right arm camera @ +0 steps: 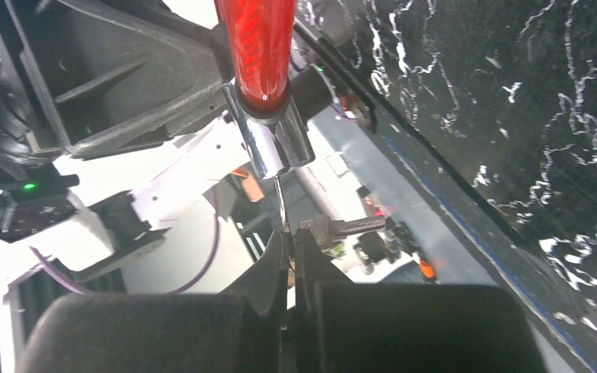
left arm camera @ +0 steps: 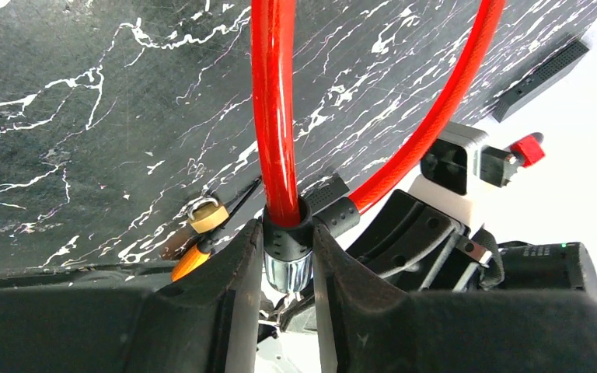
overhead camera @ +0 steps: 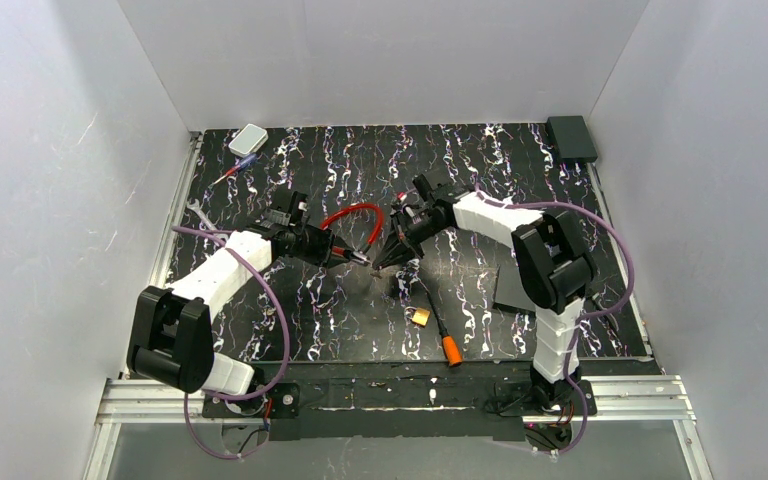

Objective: Unlock with the key

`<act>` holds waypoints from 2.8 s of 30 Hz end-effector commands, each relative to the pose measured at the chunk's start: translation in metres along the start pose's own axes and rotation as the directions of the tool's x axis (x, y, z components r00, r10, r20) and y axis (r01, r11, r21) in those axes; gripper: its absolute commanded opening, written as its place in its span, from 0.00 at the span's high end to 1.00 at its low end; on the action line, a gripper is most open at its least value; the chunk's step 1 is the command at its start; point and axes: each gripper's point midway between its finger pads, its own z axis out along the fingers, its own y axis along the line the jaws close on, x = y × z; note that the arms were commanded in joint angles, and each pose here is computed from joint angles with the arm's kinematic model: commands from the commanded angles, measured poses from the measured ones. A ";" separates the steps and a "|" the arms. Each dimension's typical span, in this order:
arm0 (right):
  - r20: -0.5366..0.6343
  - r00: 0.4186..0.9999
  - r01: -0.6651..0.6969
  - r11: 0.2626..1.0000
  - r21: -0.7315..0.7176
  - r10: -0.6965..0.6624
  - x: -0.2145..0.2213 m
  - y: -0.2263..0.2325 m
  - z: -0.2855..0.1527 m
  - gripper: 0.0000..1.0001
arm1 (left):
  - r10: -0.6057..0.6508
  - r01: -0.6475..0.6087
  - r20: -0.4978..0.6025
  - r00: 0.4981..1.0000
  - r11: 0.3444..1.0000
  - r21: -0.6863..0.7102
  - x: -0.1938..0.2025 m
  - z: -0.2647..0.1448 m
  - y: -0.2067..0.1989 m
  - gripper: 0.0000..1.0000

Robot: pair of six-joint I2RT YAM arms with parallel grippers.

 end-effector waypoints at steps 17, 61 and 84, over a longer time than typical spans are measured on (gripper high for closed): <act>0.095 0.942 0.311 0.942 0.129 -0.323 -0.040 0.016 -0.007 0.99 | 0.185 -0.121 -0.379 0.907 0.975 0.185 0.090 -0.064 -0.034 1.00; 0.118 0.963 0.232 0.969 0.085 -0.241 -0.037 0.009 -0.002 0.99 | 0.007 -0.008 0.045 0.999 0.999 0.033 0.004 -0.018 -0.021 0.24; 0.105 0.969 0.218 0.974 0.064 -0.224 -0.042 0.020 -0.001 0.99 | 0.073 -0.070 0.046 0.996 0.996 -0.054 -0.026 0.062 -0.014 0.57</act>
